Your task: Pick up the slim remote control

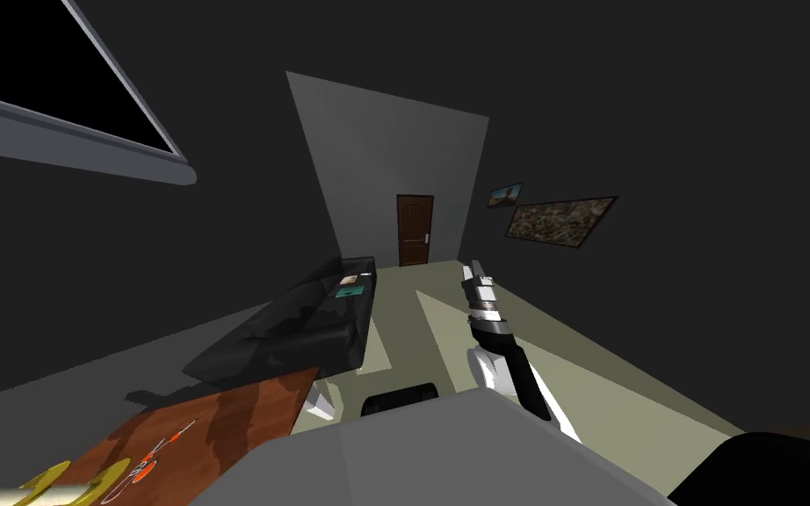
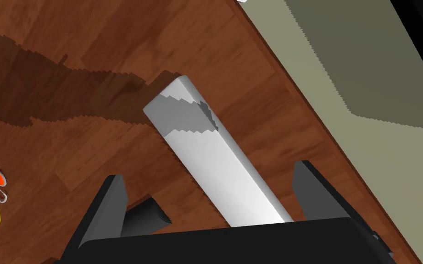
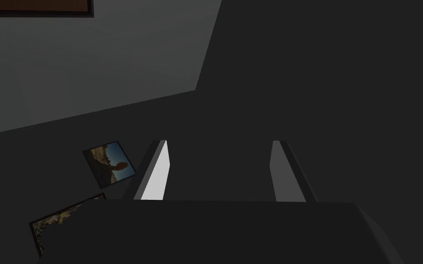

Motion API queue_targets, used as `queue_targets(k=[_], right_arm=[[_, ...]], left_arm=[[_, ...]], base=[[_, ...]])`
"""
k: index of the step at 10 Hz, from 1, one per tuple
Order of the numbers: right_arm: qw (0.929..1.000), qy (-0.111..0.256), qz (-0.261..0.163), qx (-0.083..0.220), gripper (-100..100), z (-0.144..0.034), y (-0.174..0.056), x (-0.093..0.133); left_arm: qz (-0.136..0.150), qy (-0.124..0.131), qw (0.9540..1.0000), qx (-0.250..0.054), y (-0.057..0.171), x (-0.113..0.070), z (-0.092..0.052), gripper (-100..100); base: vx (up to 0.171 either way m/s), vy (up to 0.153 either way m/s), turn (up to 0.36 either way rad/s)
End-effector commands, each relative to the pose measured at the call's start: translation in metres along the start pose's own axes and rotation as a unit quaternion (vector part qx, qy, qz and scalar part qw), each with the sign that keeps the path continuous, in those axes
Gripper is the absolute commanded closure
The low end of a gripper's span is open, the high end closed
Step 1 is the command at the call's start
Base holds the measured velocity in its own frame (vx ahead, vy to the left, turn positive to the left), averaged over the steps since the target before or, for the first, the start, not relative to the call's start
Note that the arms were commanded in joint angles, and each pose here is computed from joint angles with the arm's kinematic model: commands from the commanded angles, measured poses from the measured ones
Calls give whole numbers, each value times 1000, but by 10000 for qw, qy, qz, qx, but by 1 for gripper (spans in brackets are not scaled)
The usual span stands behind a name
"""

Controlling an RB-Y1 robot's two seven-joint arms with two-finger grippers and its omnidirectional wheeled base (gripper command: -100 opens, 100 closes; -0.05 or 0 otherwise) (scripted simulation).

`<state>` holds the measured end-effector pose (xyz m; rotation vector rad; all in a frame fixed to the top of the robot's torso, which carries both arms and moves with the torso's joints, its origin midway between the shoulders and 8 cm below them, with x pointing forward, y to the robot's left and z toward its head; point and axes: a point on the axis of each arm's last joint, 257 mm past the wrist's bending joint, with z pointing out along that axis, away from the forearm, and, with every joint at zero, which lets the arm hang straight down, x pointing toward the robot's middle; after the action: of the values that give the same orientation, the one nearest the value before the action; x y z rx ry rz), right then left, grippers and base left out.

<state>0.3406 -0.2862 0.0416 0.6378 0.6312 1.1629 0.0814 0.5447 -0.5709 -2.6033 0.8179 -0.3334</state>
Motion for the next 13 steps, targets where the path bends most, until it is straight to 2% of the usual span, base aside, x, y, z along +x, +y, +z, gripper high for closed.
queue_targets(k=[1, 2, 3, 5, 6, 7, 9, 12, 13], right_arm=[[10000, 0, 0, 0, 0, 0, 0, 0], [10000, 0, 0, 0, 0, 0, 0, 0], [10000, 0, 0, 0, 0, 0, 0, 0], [10000, 0, 0, 0, 0, 0, 0, 0], [10000, 0, 0, 0, 0, 0, 0, 0], [10000, 0, 0, 0, 0, 0, 0, 0], [10000, 0, 0, 0, 0, 0, 0, 0], [10000, 0, -1, 1, 0, 0, 0, 0], [10000, 0, -1, 1, 0, 0, 0, 0]], left_arm=[[-207, -122, 9996, -175, 10, -16, -3, -100], [-509, -269, 9976, -395, 27, -32, -3, -100], [-509, -269, 9976, -395, 27, -32, -3, -100], [-1090, -529, 9894, -795, 62, -58, -7, -100], [-1349, -599, 9844, -954, 76, -64, -9, -100], [-1364, -642, 9837, -976, 79, -68, -10, -100], [-1866, -834, 9702, -1300, 113, -82, -16, -100], [-2471, -1044, 9485, -1685, 155, -93, -26, -100], [-2471, -1044, 9485, -1685, 155, -93, -26, -100]], base=[[61, 79, -60], [53, 55, -68], [44, 50, -52], [65, 89, -103], [69, 126, -122], [66, 96, -44], [72, 82, -66], [69, 126, -53], [43, 63, -18]])
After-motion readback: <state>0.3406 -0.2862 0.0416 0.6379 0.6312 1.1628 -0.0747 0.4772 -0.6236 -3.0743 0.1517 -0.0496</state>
